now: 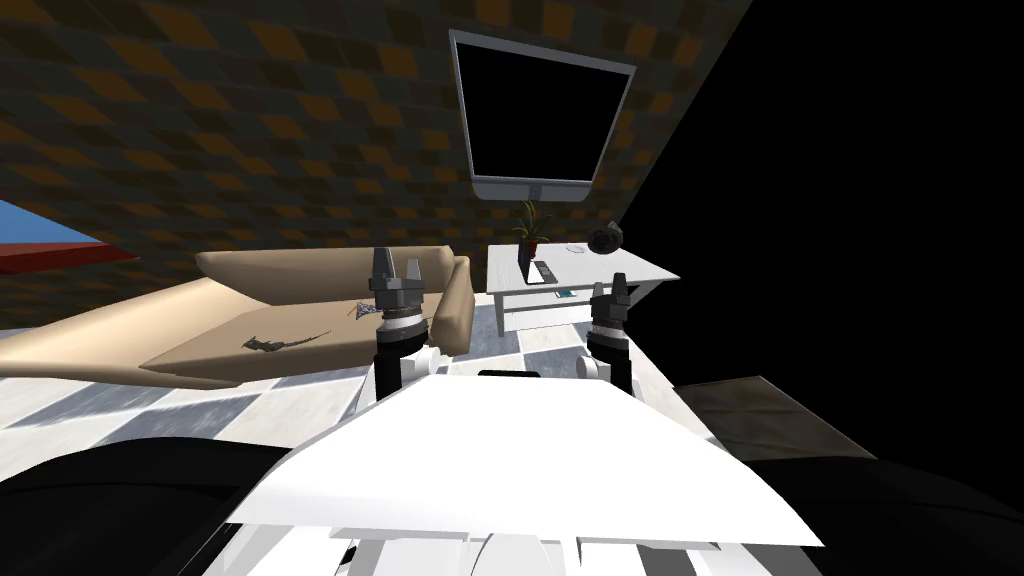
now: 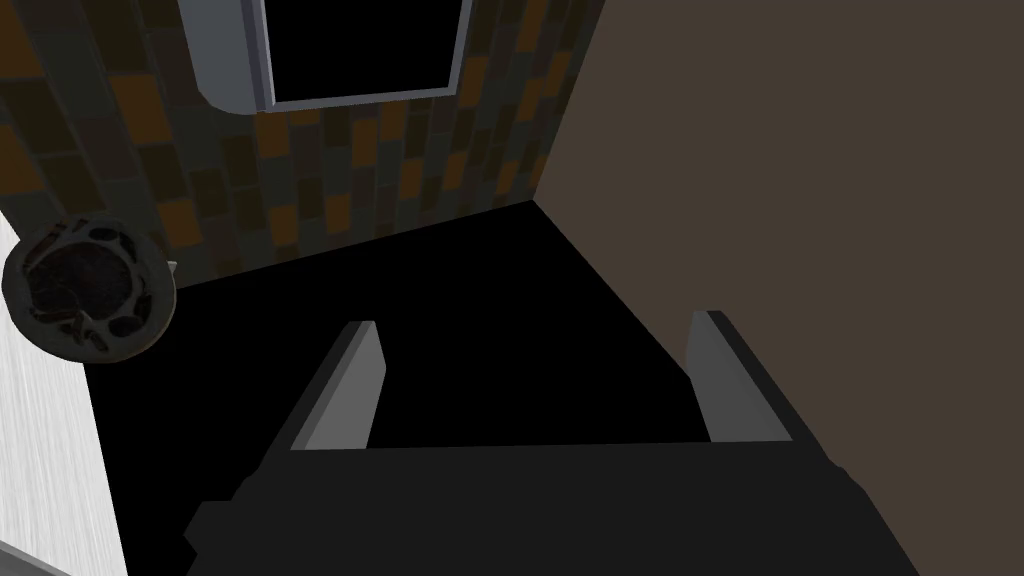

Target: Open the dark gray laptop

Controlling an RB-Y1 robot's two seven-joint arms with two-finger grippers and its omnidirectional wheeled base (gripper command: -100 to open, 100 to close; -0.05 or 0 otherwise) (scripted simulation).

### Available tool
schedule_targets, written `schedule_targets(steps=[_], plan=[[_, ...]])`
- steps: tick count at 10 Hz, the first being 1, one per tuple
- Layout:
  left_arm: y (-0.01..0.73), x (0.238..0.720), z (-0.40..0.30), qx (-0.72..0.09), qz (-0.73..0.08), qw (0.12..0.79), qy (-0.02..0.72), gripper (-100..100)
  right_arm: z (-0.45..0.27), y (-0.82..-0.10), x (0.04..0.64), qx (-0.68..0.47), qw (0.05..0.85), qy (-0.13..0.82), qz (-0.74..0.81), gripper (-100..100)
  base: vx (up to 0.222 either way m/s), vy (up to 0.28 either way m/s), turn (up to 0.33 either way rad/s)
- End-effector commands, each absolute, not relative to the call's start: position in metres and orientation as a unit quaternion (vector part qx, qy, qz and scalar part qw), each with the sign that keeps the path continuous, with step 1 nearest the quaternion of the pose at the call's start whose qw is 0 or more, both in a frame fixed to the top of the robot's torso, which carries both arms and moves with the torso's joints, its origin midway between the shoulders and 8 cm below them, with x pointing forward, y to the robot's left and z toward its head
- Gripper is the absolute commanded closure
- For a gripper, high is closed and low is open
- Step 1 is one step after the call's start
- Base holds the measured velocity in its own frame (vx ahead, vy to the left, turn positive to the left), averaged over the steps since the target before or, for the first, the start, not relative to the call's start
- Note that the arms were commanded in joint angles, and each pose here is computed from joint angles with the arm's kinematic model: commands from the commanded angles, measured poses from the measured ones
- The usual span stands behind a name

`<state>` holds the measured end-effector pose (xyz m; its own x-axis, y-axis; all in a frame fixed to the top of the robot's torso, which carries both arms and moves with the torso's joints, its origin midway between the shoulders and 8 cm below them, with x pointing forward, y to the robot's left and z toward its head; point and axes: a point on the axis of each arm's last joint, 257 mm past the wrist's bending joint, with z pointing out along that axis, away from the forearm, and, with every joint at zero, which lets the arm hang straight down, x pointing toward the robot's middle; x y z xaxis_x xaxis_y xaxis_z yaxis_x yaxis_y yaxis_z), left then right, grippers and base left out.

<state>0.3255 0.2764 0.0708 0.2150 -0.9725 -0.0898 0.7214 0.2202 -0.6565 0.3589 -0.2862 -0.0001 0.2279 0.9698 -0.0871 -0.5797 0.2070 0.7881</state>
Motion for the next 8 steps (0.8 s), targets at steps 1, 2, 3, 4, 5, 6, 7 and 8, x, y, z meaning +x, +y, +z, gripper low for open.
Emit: schedule_targets(steps=[1,2,3,4,5,6,7,8], plan=[[0.2764,0.3255,0.0709,-0.248,-0.573,0.739,0.253,0,-0.0001,-0.2862,0.3589,0.321,0.715,0.304,0.542,0,0.0,0.0,0.0],[0.2764,0.3254,0.0709,-0.248,-0.573,0.739,0.253,0,-0.0001,-0.2862,0.3589,0.321,0.715,0.304,0.542,0,0.0,0.0,0.0],[0.2764,0.3254,0.0709,-0.248,-0.573,0.739,0.253,0,0.0,-0.2862,0.3588,0.321,0.715,0.304,0.542,0,0.0,0.0,0.0],[0.2764,0.3254,0.0709,-0.248,-0.573,0.739,0.253,0,0.0,-0.2862,0.3588,0.321,0.715,0.304,0.542,0,0.0,0.0,0.0],[0.2764,0.3254,0.071,-0.248,-0.573,0.739,0.253,0,0.0,-0.2862,0.3588,0.321,0.715,0.304,0.542,0,0.0,0.0,0.0],[0.2764,0.3254,0.071,-0.248,-0.573,0.739,0.253,0,0.0,-0.2862,0.3588,0.321,0.715,0.304,0.542,0,0.0,0.0,0.0],[0.2764,0.3254,0.071,-0.248,-0.573,0.739,0.253,0,0.0001,-0.2862,0.3588,0.321,0.715,0.304,0.542,0,0.0,0.0,0.0],[0.2764,0.3254,0.071,-0.248,-0.573,0.739,0.253,0,0.0001,-0.2862,0.3588,0.321,0.715,0.304,0.542,0,0.0,0.0,0.0]])
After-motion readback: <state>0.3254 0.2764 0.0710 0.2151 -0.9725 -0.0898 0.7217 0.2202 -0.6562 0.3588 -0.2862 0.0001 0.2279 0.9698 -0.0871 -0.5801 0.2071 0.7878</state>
